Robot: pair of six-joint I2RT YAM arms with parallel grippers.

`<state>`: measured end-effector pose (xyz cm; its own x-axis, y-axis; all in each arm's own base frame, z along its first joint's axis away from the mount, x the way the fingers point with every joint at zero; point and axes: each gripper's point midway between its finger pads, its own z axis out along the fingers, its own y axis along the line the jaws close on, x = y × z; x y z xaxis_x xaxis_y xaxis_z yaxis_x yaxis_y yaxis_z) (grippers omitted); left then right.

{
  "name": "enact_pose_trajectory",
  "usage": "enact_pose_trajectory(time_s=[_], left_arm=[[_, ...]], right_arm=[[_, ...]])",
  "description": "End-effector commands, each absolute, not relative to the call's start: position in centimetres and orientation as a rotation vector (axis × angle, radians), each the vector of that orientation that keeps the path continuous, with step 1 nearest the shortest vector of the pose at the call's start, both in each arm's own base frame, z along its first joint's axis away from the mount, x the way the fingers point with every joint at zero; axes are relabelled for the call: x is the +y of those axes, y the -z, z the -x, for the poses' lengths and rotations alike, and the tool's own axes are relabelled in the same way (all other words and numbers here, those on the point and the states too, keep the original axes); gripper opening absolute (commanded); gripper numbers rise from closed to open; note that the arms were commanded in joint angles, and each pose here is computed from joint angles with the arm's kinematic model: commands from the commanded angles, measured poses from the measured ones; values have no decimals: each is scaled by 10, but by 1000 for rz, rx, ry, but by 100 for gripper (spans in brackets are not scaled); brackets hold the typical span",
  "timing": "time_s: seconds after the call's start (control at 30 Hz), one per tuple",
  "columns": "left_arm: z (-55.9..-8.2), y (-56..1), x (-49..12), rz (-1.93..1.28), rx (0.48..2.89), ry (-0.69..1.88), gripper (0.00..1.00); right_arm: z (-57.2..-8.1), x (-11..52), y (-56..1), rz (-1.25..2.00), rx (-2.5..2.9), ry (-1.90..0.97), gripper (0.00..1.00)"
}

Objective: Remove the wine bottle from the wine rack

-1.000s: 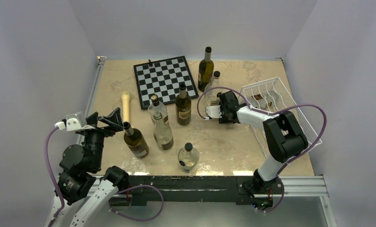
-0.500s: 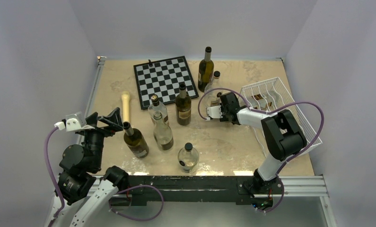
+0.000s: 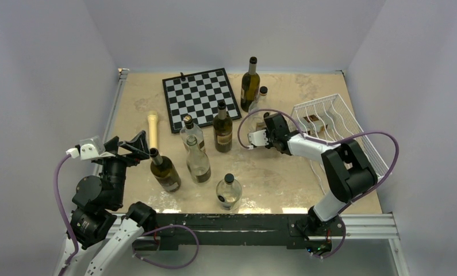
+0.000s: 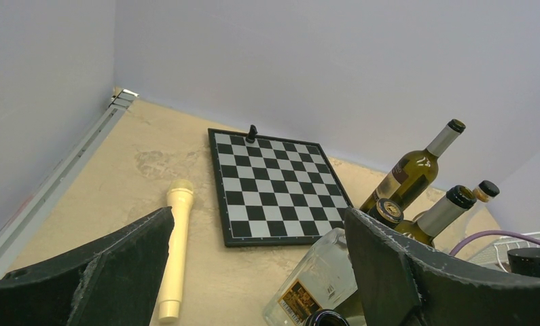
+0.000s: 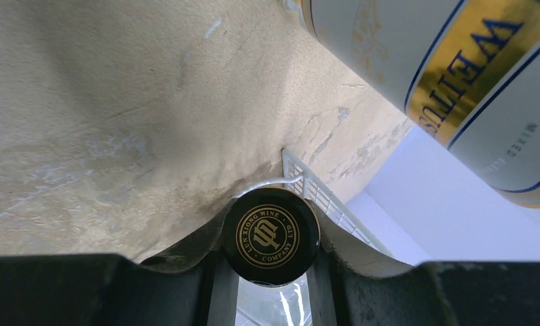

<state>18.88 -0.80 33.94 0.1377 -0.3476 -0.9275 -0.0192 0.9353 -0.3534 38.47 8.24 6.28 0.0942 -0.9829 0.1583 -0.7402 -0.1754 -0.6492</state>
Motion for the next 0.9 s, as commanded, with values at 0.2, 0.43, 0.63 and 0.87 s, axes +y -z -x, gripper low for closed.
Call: enact_pose_trajectory(time_s=[0.2, 0.43, 0.63, 0.87], left_arm=[[-188, -348, -9, 317, 1386, 270, 100], [-187, -349, -9, 318, 1382, 272, 100], [-187, -349, -9, 318, 1382, 272, 100], [-187, -349, -8, 321, 1380, 269, 100]], right_arm=[[-363, 96, -79, 1978, 1662, 862, 30], [-350, 112, -80, 1997, 1624, 852, 29], [-345, 120, -93, 1979, 1575, 853, 28], [-332, 122, -104, 1951, 1574, 817, 27]])
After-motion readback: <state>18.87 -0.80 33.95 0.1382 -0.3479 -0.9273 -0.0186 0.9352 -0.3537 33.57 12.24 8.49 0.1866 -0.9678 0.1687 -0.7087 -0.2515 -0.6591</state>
